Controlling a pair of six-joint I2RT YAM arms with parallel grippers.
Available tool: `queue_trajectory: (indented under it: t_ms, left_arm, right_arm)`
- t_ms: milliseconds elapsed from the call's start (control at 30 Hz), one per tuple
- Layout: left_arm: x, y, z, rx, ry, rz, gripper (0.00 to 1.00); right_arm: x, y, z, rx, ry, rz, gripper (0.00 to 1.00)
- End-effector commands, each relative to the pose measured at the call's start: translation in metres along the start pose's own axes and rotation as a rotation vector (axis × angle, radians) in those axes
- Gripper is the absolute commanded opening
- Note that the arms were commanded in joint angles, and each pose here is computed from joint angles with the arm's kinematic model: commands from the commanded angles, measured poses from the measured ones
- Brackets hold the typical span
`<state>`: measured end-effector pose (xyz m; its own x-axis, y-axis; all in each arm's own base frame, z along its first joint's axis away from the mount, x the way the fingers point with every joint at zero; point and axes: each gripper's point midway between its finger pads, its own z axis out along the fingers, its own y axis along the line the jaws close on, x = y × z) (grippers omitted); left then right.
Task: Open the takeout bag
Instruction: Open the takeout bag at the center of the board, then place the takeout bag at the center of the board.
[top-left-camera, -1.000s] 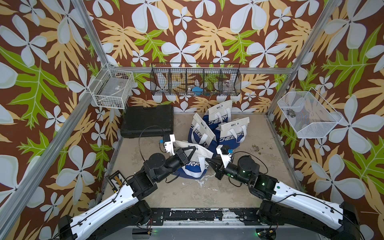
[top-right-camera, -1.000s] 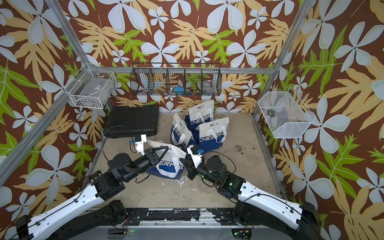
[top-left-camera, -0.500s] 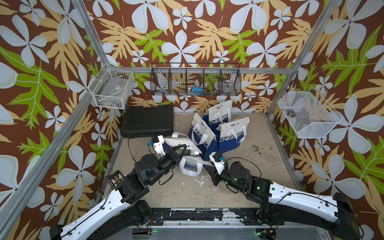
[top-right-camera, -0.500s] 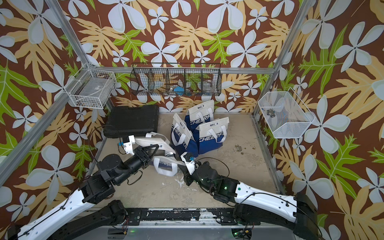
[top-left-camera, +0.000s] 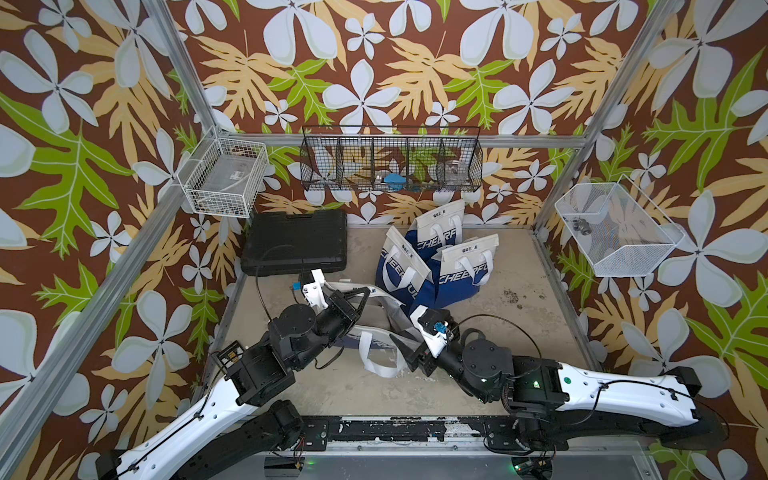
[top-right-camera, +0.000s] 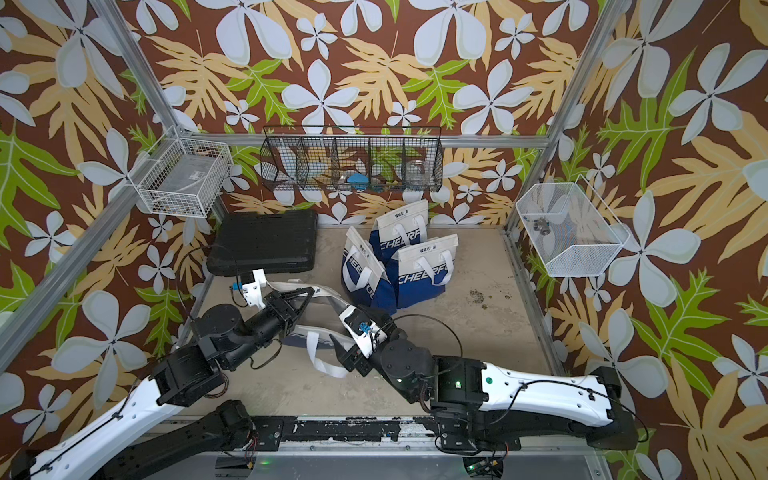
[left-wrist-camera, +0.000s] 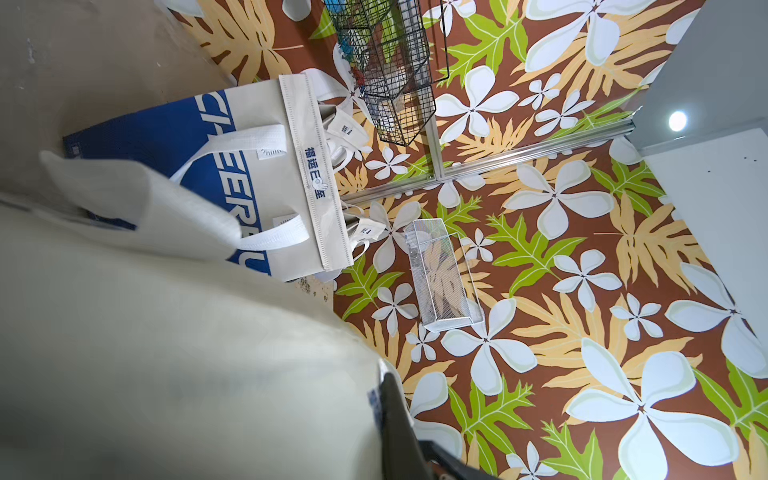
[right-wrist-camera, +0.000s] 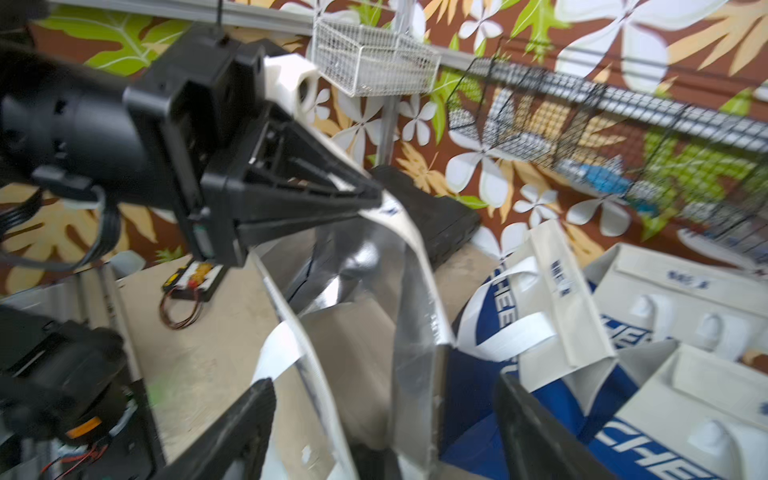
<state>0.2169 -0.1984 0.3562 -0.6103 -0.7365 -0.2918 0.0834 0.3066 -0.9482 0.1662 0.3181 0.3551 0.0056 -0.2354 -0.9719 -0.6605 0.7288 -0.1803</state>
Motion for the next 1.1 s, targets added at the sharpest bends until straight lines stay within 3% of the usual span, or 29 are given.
queue_trajectory:
  t_ms: [0, 433, 467, 533, 567, 600, 633, 667, 700, 900, 1067]
  left_arm:
    - [0.002, 0.003, -0.002, -0.029, 0.016, 0.049, 0.00]
    - [0.000, 0.000, -0.010, -0.031, 0.022, 0.089, 0.00]
    - [-0.001, 0.001, -0.010, -0.036, 0.020, 0.097, 0.00]
    - [-0.004, 0.006, -0.013, -0.064, 0.006, 0.115, 0.00]
    - [-0.009, 0.009, -0.015, -0.087, -0.020, 0.132, 0.16]
    - [-0.016, 0.013, -0.020, -0.118, -0.052, 0.147, 0.37]
    - [-0.022, 0.017, -0.025, -0.140, -0.079, 0.154, 0.53]
    - [-0.029, 0.016, -0.031, -0.145, -0.111, 0.164, 0.82]
    - [-0.034, 0.014, -0.037, -0.141, -0.132, 0.168, 0.99]
    - [-0.025, 0.023, -0.043, -0.174, -0.071, 0.173, 1.00]
    - [-0.009, 0.041, -0.041, -0.201, 0.004, 0.164, 1.00]
  right_arm:
    - [-0.006, -0.015, 0.013, 0.088, 0.041, -0.144, 0.86]
    - [0.012, 0.008, 0.084, -0.132, 0.172, -0.226, 0.75]
    - [0.012, 0.011, 0.089, -0.142, 0.178, -0.227, 0.65]
    - [0.012, 0.016, 0.101, -0.189, 0.188, -0.195, 0.30]
    - [0.009, 0.015, 0.108, -0.204, 0.190, -0.166, 0.09]
    - [0.005, 0.009, 0.115, -0.196, 0.193, -0.132, 0.00]
    - [0.004, 0.005, 0.122, -0.184, 0.206, -0.103, 0.00]
    - [0.002, -0.002, 0.129, -0.167, 0.223, -0.064, 0.00]
    - [0.000, -0.004, 0.135, -0.166, 0.241, -0.032, 0.00]
    - [-0.004, -0.011, 0.160, -0.054, 0.375, 0.117, 0.00]
    - [-0.012, -0.008, 0.169, -0.038, 0.382, 0.238, 0.00]
